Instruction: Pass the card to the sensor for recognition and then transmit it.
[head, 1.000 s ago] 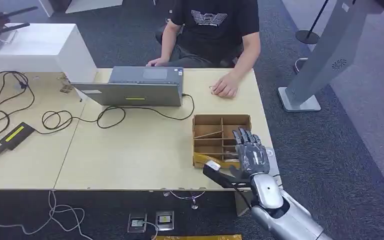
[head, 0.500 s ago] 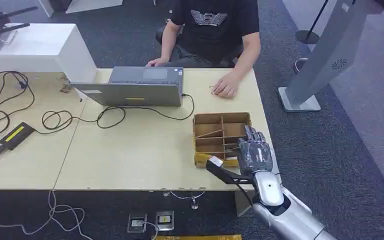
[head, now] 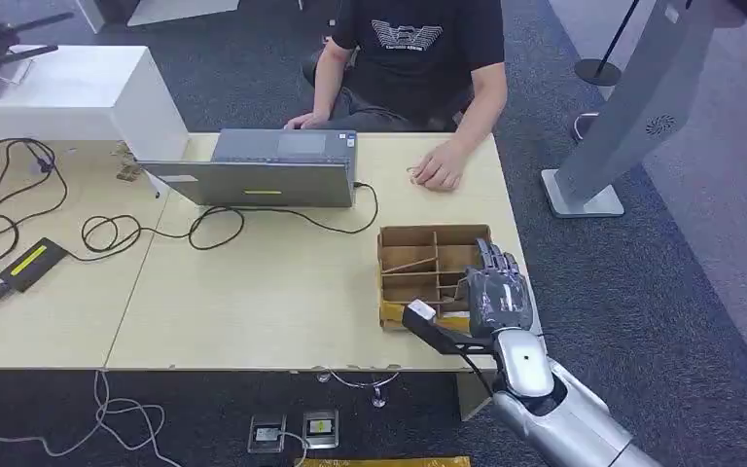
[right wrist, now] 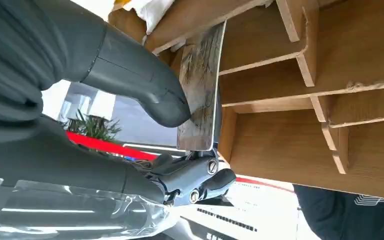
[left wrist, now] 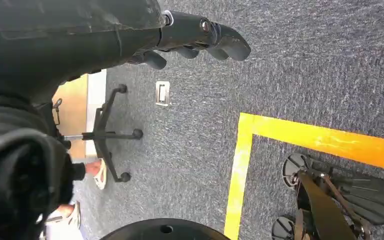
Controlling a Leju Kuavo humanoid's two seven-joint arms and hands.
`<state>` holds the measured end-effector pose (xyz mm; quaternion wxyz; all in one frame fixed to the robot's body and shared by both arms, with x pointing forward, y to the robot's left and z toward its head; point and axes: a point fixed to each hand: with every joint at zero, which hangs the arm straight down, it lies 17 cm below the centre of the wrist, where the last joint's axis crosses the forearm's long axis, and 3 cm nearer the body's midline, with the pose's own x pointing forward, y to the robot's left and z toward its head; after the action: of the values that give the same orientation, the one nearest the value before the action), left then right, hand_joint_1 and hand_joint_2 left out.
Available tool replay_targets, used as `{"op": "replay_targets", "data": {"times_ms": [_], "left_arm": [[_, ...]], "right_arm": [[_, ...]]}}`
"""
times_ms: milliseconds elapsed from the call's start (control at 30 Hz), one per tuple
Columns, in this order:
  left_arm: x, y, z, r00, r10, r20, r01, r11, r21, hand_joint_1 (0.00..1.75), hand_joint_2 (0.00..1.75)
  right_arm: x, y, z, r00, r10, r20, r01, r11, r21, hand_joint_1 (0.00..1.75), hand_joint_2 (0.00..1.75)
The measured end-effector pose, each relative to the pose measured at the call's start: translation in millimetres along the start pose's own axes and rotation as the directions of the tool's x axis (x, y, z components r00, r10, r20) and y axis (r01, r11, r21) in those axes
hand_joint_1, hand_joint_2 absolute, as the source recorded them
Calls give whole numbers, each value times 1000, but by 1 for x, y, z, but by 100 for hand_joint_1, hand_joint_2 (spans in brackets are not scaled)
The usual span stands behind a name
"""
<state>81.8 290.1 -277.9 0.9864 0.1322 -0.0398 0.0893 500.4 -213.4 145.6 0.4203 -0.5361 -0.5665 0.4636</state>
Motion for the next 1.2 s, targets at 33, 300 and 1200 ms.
{"op": "replay_targets", "data": {"times_ms": [33,300,1200], "left_arm": [[0,0,0,1000,0,0,0,1000,0,0,0],[0,3,-1,1000,3,-2,-3,1000,13,0,0],[9,-1,0,998,-22,58,22,1000,-8,0,0]], "right_arm": [[0,0,0,1000,-3,1,3,1000,-2,175,175],[6,-2,-4,999,-42,30,42,999,-8,175,175],[36,-174,-13,961,-181,207,263,822,-506,175,175]]}}
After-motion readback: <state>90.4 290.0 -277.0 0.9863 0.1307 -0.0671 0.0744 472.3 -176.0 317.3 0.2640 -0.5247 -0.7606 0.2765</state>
